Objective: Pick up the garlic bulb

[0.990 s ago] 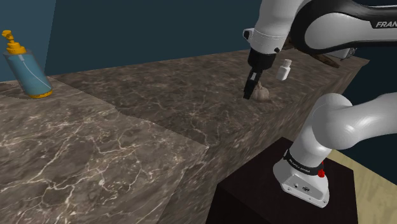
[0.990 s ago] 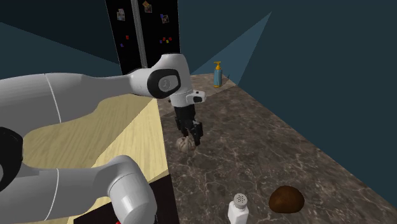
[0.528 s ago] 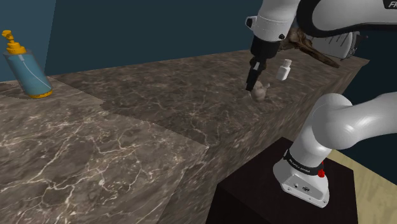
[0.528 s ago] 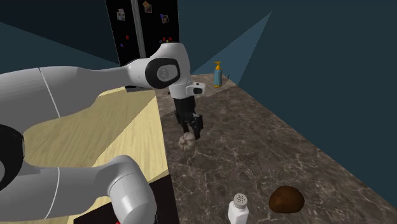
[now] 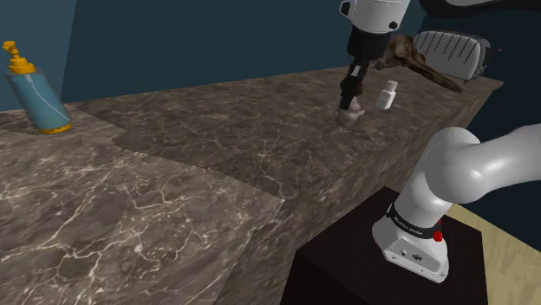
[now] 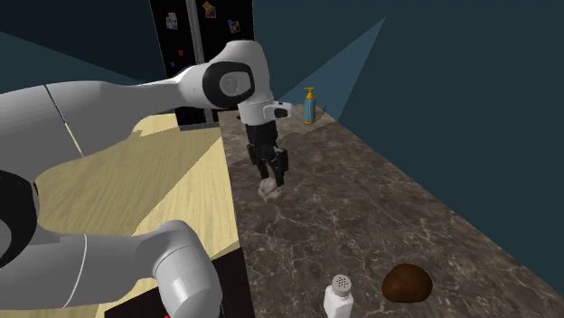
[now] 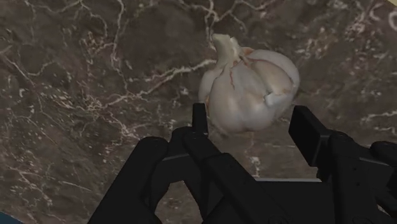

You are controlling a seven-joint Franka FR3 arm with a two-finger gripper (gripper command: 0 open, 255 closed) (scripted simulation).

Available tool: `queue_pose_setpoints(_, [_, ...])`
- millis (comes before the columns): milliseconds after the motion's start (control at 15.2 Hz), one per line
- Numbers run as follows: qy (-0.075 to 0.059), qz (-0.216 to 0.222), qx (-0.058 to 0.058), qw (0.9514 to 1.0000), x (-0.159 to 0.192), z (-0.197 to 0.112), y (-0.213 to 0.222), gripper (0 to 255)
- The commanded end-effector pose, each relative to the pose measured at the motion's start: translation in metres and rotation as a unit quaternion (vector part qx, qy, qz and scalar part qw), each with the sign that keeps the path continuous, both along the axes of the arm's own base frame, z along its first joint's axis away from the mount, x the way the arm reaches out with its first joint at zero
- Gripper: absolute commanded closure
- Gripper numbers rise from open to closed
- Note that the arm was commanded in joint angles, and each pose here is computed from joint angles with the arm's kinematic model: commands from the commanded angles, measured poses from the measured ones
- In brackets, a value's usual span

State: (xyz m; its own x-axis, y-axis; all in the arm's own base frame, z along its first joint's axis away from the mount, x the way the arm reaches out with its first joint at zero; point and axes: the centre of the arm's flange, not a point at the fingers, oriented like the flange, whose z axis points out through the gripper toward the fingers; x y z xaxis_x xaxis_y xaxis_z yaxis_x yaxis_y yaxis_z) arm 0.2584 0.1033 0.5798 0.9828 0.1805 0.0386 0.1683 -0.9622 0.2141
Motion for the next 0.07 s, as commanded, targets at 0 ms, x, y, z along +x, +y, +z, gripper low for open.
queue_pose_setpoints(0, [0.0,0.0,0.0,1.0,-0.0006,0.0039,0.0008,255])
